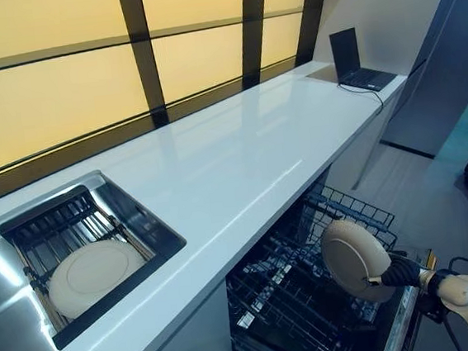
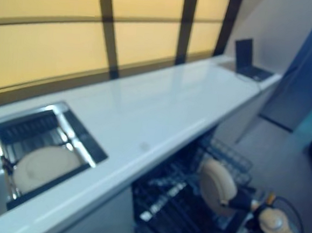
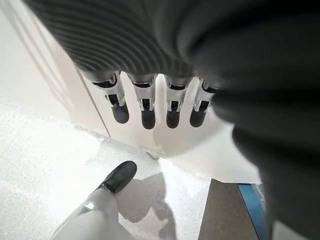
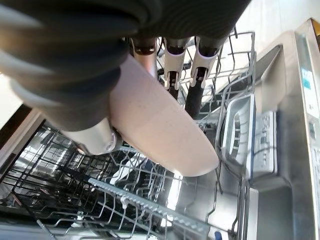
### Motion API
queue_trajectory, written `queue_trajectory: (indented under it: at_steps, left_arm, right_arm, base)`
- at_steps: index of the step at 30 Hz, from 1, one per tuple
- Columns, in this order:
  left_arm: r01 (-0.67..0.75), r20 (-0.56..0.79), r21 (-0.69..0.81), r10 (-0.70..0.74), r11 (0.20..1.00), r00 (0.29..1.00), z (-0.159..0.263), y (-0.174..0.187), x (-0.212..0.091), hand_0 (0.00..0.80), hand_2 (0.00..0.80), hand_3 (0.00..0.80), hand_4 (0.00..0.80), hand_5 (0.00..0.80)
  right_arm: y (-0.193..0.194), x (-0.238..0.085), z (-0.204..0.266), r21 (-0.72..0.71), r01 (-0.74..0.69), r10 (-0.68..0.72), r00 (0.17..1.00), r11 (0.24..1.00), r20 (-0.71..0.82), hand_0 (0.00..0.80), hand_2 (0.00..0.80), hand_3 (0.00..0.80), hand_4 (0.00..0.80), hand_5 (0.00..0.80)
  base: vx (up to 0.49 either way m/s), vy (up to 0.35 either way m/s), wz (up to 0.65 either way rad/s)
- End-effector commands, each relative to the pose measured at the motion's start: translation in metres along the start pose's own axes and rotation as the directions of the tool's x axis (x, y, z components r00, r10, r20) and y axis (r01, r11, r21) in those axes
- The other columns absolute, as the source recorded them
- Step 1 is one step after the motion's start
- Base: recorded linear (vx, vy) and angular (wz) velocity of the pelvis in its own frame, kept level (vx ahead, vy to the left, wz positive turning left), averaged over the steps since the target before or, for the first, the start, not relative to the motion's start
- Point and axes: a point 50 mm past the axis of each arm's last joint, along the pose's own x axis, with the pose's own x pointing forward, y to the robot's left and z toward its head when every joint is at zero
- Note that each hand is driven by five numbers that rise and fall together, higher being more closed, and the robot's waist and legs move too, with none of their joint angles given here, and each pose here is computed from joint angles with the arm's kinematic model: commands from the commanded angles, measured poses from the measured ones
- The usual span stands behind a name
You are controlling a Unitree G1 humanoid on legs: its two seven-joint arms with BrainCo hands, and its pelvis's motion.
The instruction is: Take plates into dishwasher
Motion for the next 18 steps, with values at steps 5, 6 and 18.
queue_trajectory:
  at_steps: [5, 6, 18]
  left_arm:
    - [-0.048, 0.035, 0.042, 0.046, 0.998, 0.998, 0.016, 0.025, 0.003, 0.000, 0.000, 0.000, 0.000, 0.000]
    - [-0.047, 0.041, 0.044, 0.045, 0.998, 0.998, 0.018, 0.025, 0.004, 0.000, 0.000, 0.000, 0.000, 0.000]
    - [-0.031, 0.081, 0.071, 0.025, 0.997, 0.996, 0.033, 0.025, 0.005, 0.000, 0.000, 0.000, 0.000, 0.000]
  right_arm:
    - [-0.001, 0.013, 0.017, -0.031, 0.029, -0.026, 0.997, 0.999, 0.072, 0.800, 0.800, 0.800, 0.800, 0.800]
    - [-0.002, 0.014, 0.018, -0.035, 0.032, -0.030, 0.997, 0.999, 0.075, 0.800, 0.800, 0.800, 0.800, 0.800]
    - [-0.011, 0.018, 0.040, -0.266, 0.019, 0.009, 0.995, 0.964, 0.104, 0.800, 0.800, 0.800, 0.800, 0.800]
  base:
    - [-0.006, -0.013, -0.01]
    - [0.000, 0.000, 0.00]
    - [-0.001, 0.000, 0.00]
